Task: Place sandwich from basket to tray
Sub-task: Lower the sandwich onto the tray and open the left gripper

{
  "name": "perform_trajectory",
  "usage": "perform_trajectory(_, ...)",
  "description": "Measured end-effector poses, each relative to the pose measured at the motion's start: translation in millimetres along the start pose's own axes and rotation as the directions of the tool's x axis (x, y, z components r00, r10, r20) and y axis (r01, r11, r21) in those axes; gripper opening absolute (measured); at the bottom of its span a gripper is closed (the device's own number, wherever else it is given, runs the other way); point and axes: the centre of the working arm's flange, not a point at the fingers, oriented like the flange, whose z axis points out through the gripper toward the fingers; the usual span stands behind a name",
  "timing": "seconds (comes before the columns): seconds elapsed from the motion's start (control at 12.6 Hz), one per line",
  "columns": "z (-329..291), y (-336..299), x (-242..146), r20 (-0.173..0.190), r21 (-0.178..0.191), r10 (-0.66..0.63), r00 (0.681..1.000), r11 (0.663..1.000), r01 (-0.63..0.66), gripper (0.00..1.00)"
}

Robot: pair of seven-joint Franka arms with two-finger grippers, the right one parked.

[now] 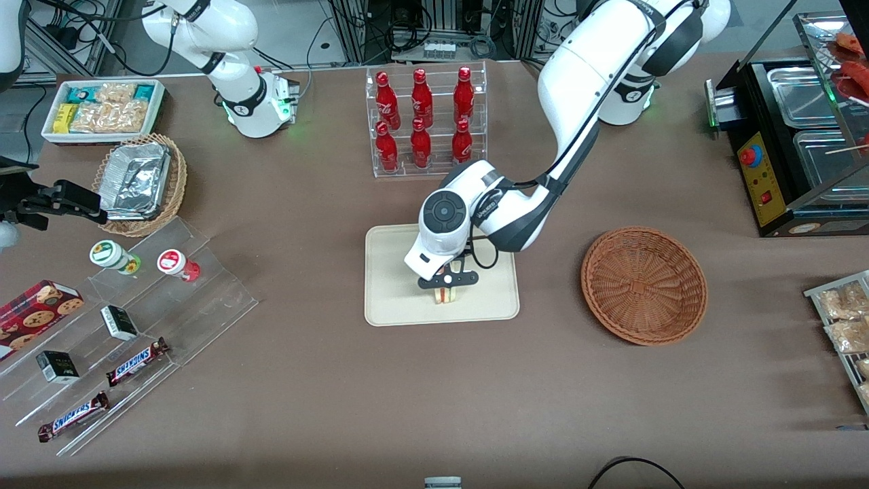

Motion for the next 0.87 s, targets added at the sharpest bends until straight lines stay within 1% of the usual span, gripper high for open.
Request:
perform_trajectory(0.24,2.4,1.0,-1.3,0.002,0.002,-0.003,1.000,1.000,0.003,0.15)
perform_trajectory(0.32,2.2,1.1,-1.2,0.002,0.002,-0.004,1.000,1.000,0.004,0.22)
perform_trajectory(0.56,-0.7,2.0,-0.3,-0.002,-0.003,-0.006,1.000,1.000,0.006,0.54)
perform_trajectory(0.63,-2.5,2.6,0.4,-0.004,-0.006,-0.007,1.000,1.000,0.007,0.63)
perform_trajectory(0.87,-17.6,5.8,6.1,-0.025,-0.028,-0.011,1.000,1.000,0.010,0.96)
